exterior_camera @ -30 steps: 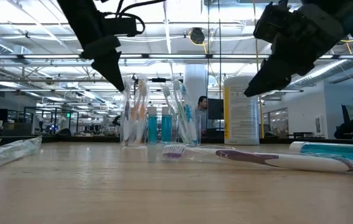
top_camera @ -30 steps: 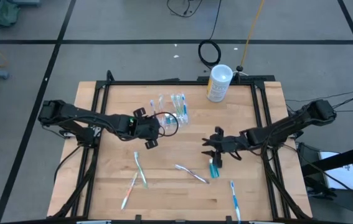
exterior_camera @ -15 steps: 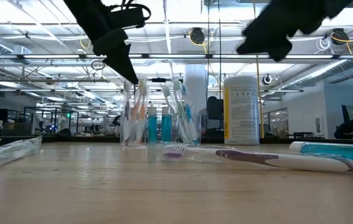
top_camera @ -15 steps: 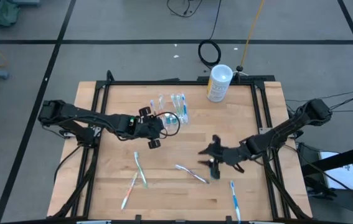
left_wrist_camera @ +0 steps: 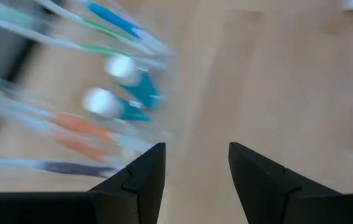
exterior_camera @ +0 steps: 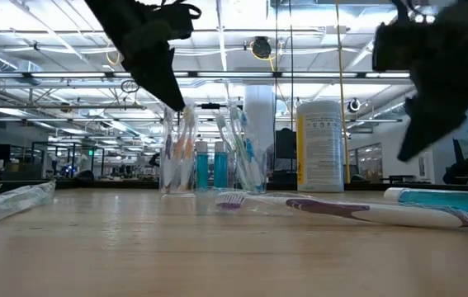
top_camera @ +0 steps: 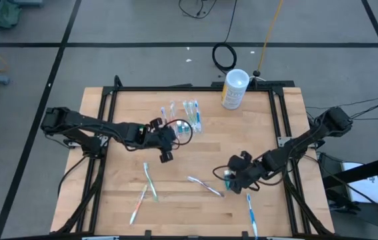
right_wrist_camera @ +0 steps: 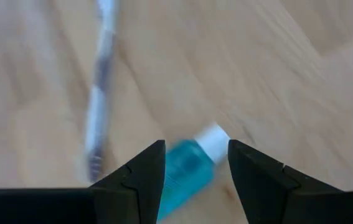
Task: Pick & Place toothbrushing station
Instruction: Put the blue toothbrush into the transparent organizer
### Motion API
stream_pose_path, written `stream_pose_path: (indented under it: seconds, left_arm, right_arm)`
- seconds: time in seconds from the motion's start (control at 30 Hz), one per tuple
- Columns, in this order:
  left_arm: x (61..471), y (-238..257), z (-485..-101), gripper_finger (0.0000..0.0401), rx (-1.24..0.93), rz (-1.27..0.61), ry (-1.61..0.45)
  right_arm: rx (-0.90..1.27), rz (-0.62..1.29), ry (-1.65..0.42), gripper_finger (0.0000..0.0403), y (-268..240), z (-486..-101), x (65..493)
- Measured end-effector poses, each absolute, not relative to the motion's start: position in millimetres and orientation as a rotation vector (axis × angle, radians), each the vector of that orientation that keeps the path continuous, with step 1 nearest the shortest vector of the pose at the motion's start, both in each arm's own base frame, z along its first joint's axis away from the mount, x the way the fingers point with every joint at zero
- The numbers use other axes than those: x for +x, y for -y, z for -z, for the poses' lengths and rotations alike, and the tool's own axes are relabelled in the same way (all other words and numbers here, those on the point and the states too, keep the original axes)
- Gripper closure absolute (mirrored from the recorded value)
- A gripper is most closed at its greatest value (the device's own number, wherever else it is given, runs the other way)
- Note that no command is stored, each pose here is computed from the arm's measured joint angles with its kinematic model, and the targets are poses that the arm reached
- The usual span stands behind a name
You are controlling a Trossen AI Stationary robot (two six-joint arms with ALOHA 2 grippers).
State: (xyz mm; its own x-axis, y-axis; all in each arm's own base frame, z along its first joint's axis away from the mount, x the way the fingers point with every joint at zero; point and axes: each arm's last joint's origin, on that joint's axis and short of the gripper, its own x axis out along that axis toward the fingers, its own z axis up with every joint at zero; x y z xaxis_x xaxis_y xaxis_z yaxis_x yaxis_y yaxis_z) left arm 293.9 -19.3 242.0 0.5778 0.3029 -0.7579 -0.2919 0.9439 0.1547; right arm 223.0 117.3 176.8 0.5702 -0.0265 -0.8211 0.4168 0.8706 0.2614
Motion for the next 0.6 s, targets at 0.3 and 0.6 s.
stream_pose_path:
  seconds: [0.3,0.6]
  left_arm:
    - [284.5,54.0,-237.1,0.0219,-0.291,-0.243,-0.972]
    - [269.4,70.3,-231.5,0.0219,-0.36,-0.382,-1.043]
  right_arm:
    - [0.598,0.349,-1.087,0.0236,-112.3,-155.1,205.0]
    - [0.855,0.262,-1.314,0.0236,-120.5,-162.3,192.0]
